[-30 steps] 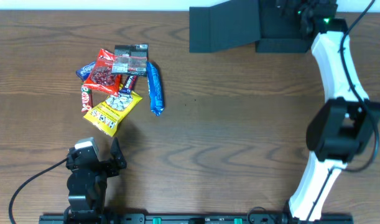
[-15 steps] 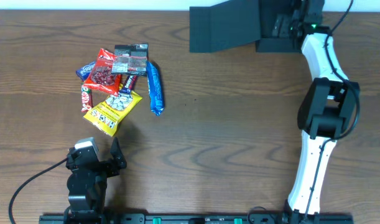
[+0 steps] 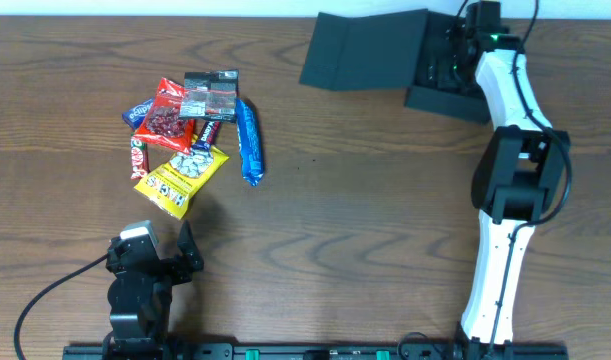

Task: Pack container
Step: 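Move the right gripper up to the black box's far edge, then drag the black box toward the table center with the right gripper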

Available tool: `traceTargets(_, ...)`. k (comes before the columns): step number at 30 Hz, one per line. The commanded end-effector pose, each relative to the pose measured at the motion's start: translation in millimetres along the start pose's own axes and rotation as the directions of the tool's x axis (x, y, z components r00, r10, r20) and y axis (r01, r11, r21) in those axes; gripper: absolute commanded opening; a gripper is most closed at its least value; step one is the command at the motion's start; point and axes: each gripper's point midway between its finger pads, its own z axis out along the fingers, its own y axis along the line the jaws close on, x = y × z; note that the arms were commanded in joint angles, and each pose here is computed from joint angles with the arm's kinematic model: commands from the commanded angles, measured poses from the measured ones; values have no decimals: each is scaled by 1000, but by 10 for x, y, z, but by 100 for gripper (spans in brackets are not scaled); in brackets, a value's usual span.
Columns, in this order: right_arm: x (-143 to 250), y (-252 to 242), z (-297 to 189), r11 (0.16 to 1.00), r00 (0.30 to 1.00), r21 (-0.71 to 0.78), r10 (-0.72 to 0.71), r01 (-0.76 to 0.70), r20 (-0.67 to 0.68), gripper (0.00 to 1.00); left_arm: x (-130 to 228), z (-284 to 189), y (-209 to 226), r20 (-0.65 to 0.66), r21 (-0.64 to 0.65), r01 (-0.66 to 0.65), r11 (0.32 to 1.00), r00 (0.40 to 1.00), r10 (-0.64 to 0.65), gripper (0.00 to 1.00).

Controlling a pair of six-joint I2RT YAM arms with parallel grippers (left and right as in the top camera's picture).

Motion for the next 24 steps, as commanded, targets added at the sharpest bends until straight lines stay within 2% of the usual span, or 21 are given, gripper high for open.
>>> traceTargets(1, 105, 216, -52, 998, 997, -12, -64, 63, -51, 91, 64, 27, 37, -10, -18, -3, 1000, 1000, 3, 95)
traceTargets(3, 245, 345, -107, 996, 990, -23, -90, 88, -109, 97, 64, 27, 37, -10, -18, -3, 1000, 1000, 3, 95)
traceTargets(8, 550, 601, -188, 992, 966, -43, -129, 122, -225, 98, 64, 27, 36, -10, -17, -3, 1000, 1000, 3, 95)
traceTargets(14, 582, 650, -331, 1000, 970, -21, -26, 21, -243, 98, 63, 27, 37, -10, -18, -3, 1000, 1000, 3, 95)
traceTargets(17, 404, 639, -635, 1000, 985, -24, -10, 6, -173, 98, 65, 27, 36, -10, -17, -3, 1000, 1000, 3, 95)
traceTargets(21, 0, 617, -1390, 999, 1000, -37, 1, 0, 24, 98, 63, 27, 37, -10, -18, -3, 1000, 1000, 3, 95)
traceTargets(24, -215, 554, -2038, 1000, 984, -26, -2, 6, 177, 99, 64, 27, 36, -10, -17, -3, 1000, 1000, 3, 95)
